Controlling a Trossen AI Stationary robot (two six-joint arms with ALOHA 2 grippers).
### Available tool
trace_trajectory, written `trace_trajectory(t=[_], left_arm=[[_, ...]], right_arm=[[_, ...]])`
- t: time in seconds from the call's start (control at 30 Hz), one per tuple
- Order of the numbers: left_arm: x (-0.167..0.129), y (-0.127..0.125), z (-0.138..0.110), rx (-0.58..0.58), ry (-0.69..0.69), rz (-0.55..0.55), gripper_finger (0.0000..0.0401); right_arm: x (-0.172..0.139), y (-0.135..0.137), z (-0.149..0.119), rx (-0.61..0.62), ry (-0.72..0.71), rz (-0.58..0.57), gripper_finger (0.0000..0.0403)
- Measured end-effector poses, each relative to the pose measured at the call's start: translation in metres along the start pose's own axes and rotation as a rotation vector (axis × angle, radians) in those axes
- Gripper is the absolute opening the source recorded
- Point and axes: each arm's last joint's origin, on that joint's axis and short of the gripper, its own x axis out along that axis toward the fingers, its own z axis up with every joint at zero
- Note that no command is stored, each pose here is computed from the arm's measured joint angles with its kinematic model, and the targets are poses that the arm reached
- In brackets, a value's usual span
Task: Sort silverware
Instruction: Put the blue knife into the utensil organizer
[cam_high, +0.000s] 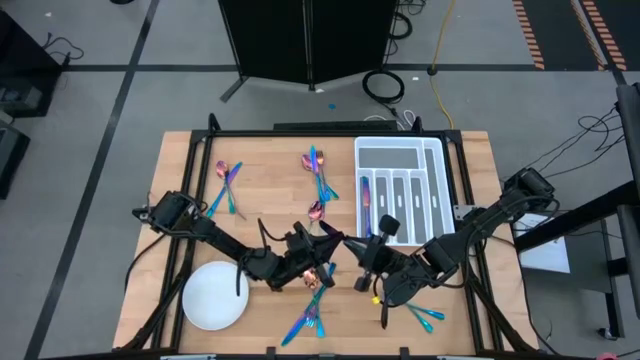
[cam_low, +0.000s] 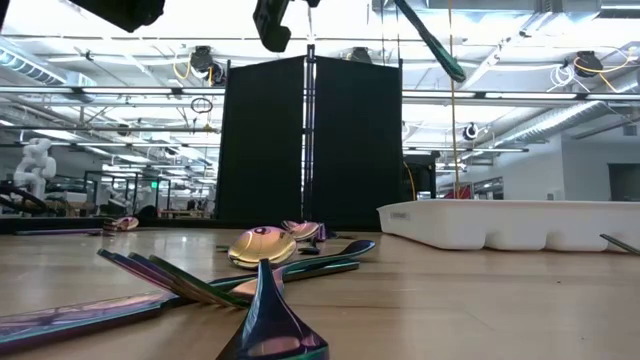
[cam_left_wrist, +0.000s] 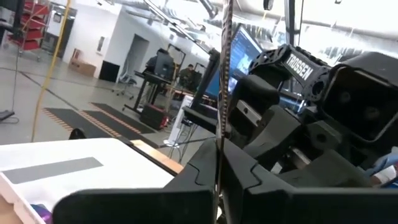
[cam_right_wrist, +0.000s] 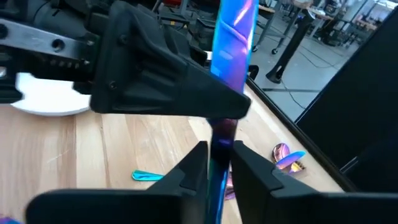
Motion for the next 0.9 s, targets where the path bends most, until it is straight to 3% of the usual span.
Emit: trace_trajectory(t=[0.23,0.4,0.63,0.73,0.9], left_arm=[[0.002,-0.001,0.023,0.083,-0.010,0.038,0.0002],[0.010,0.005,0.061,0.128,0.138,0.002,0.0001],[0.047,0.068,0.096,-0.127,0.469,-0.085,0.0001],[0.069,0.102,0.095,-0.264,0.598,-0.128,0.0001],[0.097,0.149,0.082,-0.401,0.657,-0.043,0.0000]], right_arm=[[-0.032,-0.013,0.011,0.029,0.002,0.128,0.0117],[-0.072,-0.029,0.010,0.074,0.049,0.228,0.0126],[-0.106,-0.032,0.005,0.104,0.036,0.278,0.0116],[-0.111,-0.031,0.004,0.083,0.008,0.261,0.0114],[-0.110,-0.031,0.004,0.064,-0.002,0.246,0.0114]])
